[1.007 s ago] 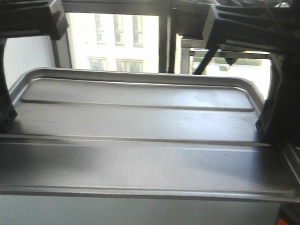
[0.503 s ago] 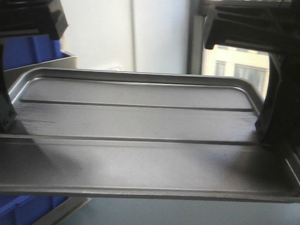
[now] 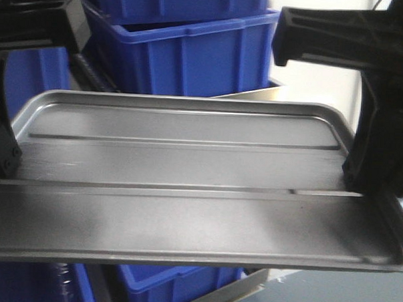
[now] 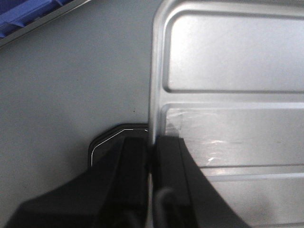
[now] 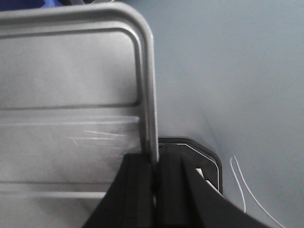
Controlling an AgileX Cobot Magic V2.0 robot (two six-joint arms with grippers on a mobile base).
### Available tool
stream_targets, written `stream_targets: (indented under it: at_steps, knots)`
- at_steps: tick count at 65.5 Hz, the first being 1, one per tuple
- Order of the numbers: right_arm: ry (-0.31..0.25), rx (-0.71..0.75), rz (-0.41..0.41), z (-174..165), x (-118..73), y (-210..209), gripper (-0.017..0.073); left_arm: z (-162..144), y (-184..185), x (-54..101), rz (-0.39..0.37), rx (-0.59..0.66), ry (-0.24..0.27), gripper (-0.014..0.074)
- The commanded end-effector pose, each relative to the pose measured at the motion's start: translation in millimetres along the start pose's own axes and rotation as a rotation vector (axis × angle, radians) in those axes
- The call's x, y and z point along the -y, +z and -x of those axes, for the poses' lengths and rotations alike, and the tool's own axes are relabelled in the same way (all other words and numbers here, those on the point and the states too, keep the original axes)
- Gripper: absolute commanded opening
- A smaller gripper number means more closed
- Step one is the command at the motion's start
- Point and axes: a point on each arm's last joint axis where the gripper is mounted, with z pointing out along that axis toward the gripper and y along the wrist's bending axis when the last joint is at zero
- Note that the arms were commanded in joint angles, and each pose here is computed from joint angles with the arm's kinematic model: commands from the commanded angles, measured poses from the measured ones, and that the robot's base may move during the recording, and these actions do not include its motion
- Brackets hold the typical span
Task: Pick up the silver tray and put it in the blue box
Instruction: 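Carry the tray with both grippers toward the blue bin shelf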
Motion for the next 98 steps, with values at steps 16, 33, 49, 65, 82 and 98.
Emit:
stream_targets:
  at_steps: [16,33,49,65,82,98]
  knots:
    - [-0.008,0.064,0.003,10.0,2.3,-12.6,0.0052,3.8,-11.1,-2.7,0.005,0.038,0.012,-0.0015]
    - [-0.008,0.064,0.003,10.0,2.3,-12.6,0.0052,3.8,-11.1,-2.7,0.005,0.038,0.012,-0.0015]
    - [-0.008,0.064,0.003,10.0,2.3,-12.6,0.0052,3.8,-11.1,-2.7,0.005,0.038,0.012,-0.0015]
    - [-0.008,0.064,0.003,10.0,2.3,-12.6,0.0052,3.8,-11.1,-2.7,0.005,0.038,0.012,-0.0015]
    - [-0.008,0.064,0.003,10.0,2.3,-12.6,0.0052,3.8,-11.1,-2.7,0.005,0.038,0.012,-0.0015]
    - [-0.008,0.064,0.003,10.0,2.3,-12.6,0.0052,3.8,-11.1,-2.7,0.005,0.038,0.012,-0.0015]
